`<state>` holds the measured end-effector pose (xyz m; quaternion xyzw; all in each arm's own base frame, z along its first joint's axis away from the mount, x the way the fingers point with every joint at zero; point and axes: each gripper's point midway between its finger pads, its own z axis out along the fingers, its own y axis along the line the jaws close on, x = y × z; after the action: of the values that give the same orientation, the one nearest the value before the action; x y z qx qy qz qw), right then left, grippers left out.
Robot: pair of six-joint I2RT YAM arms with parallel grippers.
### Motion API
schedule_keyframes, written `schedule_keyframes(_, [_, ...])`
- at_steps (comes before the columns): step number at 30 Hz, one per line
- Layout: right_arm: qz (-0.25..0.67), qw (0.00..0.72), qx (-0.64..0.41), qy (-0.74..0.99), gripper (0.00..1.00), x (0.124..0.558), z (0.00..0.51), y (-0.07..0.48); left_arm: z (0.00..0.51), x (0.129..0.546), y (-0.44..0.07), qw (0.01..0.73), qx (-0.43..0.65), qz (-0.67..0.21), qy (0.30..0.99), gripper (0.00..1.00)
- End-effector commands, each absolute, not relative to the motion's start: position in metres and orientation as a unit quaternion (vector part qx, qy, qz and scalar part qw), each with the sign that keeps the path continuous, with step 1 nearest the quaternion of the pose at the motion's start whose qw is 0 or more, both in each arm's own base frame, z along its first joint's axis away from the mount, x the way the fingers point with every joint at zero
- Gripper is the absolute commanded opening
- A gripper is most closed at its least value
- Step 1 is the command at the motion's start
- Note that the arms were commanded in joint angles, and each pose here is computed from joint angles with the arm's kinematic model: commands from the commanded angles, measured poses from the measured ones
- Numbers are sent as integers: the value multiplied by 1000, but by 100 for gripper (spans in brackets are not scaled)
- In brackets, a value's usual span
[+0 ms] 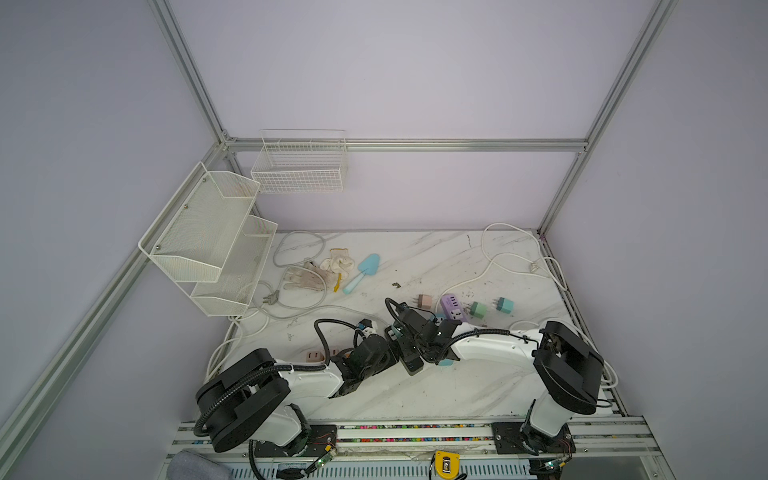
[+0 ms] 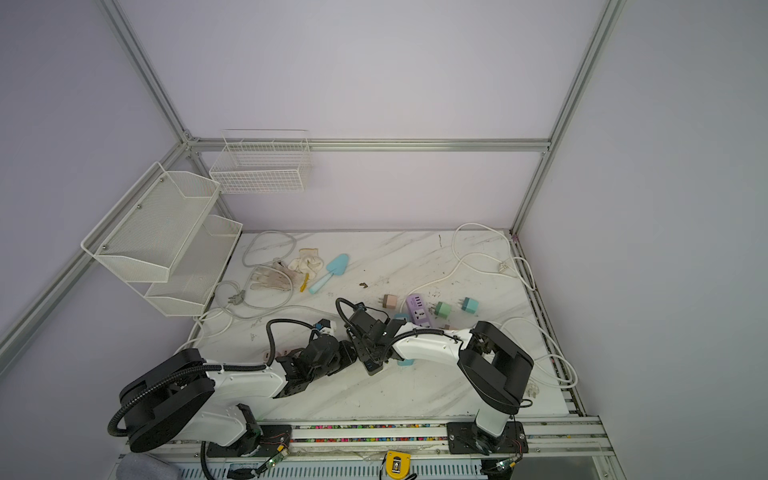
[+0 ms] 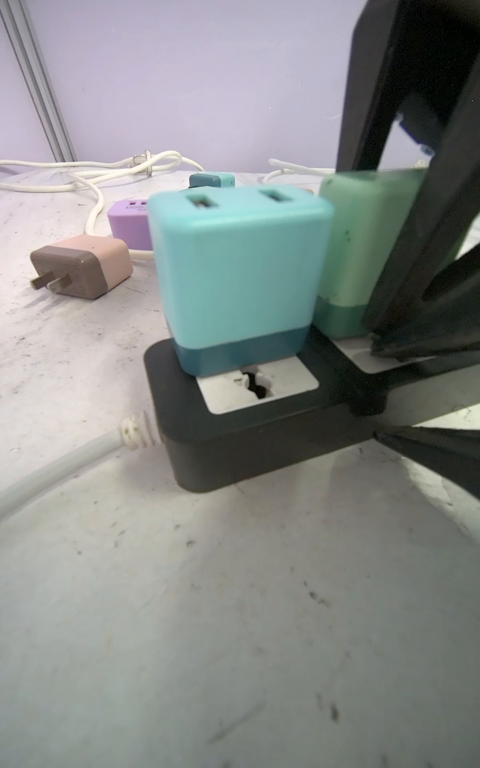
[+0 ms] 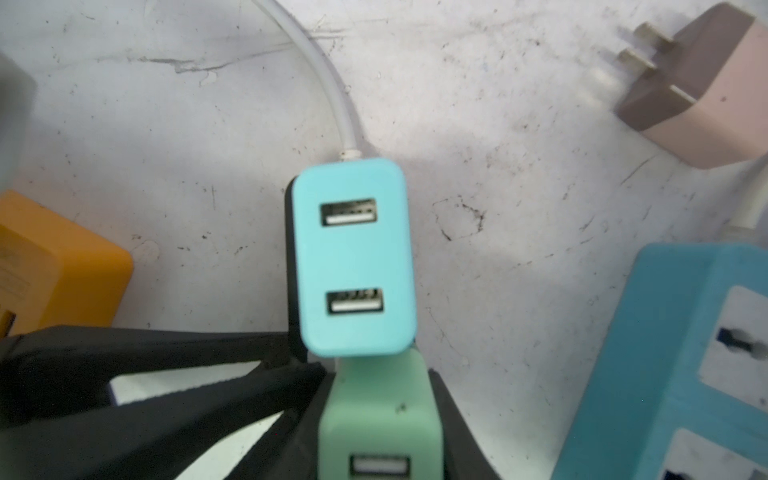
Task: Pull the plug off the socket
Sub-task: 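Pull the green plug out with right gripper while left holds black strip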
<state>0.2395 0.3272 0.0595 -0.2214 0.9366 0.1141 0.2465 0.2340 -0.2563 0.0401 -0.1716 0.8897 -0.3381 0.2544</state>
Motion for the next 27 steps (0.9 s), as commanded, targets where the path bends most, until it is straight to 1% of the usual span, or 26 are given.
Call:
schedule_keyframes(1, [114, 265, -206, 935, 19, 246, 76, 323, -11, 198, -225, 196, -165, -252, 933, 27])
schedule_keyframes(5, [120, 259, -215, 934, 17, 240, 73, 336, -14, 197, -224, 195, -164, -246, 935, 25])
schedule_keyframes(10, [126, 273, -203, 932, 17, 241, 81, 328, -13, 195, -217, 203, -170, -243, 933, 25])
schedule_keyframes(15, [113, 274, -184, 937, 16, 248, 81, 313, -10, 197, -224, 200, -159, -248, 934, 24])
schedule_keyframes(17, [107, 280, -189, 935, 15, 251, 84, 314, -11, 196, -224, 199, -158, -246, 935, 24])
schedule_keyframes(21, [123, 276, -203, 932, 14, 242, 82, 330, -11, 198, -224, 201, -159, -246, 935, 23])
schedule_keyframes(24, [123, 271, -194, 935, 14, 240, 79, 327, -10, 197, -223, 202, -160, -243, 935, 23])
schedule_keyframes(27, [119, 287, -185, 932, 14, 243, 91, 320, -10, 196, -221, 203, -161, -241, 935, 23])
